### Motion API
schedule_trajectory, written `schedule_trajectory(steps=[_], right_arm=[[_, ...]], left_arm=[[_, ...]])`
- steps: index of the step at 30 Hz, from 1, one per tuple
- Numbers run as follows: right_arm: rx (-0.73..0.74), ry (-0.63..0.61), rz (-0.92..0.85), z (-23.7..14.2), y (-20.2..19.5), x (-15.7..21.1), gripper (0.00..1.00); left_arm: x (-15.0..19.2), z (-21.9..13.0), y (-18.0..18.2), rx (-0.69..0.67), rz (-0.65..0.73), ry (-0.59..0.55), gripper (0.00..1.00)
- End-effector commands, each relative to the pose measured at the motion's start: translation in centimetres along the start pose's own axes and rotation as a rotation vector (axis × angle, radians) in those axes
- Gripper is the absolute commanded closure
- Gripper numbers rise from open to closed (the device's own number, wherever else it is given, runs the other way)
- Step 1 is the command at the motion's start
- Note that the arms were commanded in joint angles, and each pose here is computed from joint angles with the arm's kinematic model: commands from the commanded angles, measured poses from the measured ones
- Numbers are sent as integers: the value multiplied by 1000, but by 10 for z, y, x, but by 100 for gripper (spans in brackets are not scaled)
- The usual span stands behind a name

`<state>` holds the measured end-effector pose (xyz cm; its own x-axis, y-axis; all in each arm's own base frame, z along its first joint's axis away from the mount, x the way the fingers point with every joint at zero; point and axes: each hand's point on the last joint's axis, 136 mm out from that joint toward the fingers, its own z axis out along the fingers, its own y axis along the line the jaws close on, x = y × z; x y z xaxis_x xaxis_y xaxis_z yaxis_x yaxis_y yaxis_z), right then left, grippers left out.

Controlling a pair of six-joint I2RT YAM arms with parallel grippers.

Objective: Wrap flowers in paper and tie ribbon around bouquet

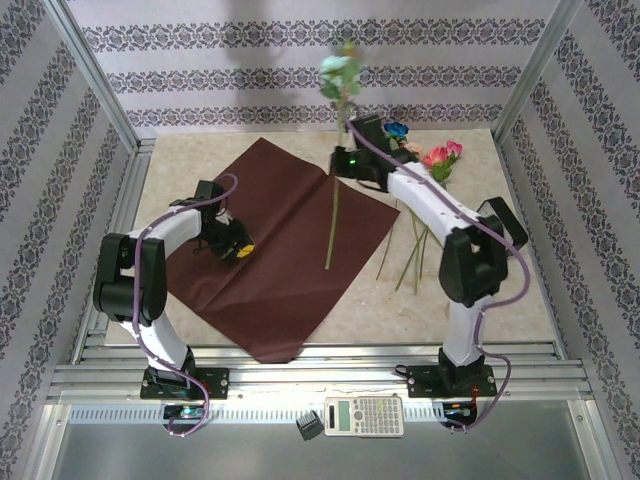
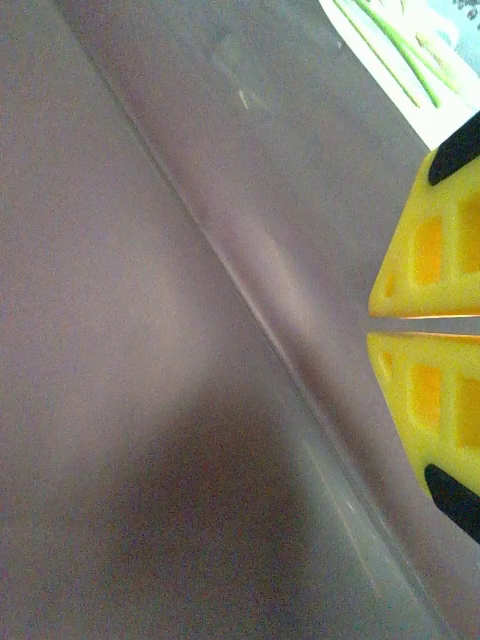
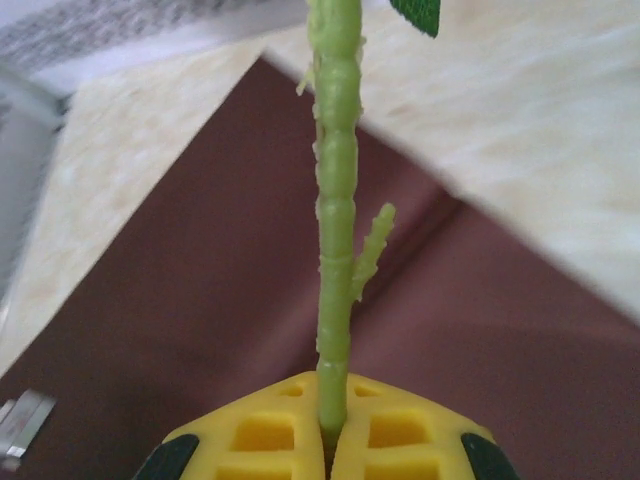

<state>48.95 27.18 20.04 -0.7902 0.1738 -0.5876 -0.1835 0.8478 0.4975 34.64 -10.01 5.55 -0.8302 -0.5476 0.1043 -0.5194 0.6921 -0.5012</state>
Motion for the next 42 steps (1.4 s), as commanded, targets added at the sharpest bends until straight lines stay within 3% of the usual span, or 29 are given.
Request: schedule_trajectory(steps=[1, 10, 20, 23, 24, 28, 31, 34, 39, 42], right_arm=[[-203, 41, 38, 31, 57, 6, 100], [-349, 184, 82, 115, 117, 53, 100], [-330, 299, 128, 170, 119, 98, 100], [-310, 341, 122, 175, 116, 108, 68], [-288, 342, 115, 170, 113, 105, 61], [-251, 262, 77, 129, 102, 65, 49], [-190, 196, 68, 85, 70, 33, 49], [-69, 164, 90, 45, 5, 14, 52], [205, 147, 182, -18, -124, 10, 59], [326, 148, 251, -43, -177, 12, 62]], left_arm=[[-14, -5, 23, -41, -50, -4, 88], [-18, 22, 27, -24, -31, 49, 96], [-8, 29, 33, -51, -17, 72, 96], [-11, 27, 31, -58, -12, 66, 96], [-12, 27, 31, -58, -11, 63, 96], [-13, 27, 29, -57, -13, 62, 96], [-15, 26, 27, -50, -14, 59, 96], [-16, 25, 26, -48, -13, 55, 96], [-18, 22, 32, -79, -17, 53, 97], [-20, 19, 40, -90, -29, 47, 97]])
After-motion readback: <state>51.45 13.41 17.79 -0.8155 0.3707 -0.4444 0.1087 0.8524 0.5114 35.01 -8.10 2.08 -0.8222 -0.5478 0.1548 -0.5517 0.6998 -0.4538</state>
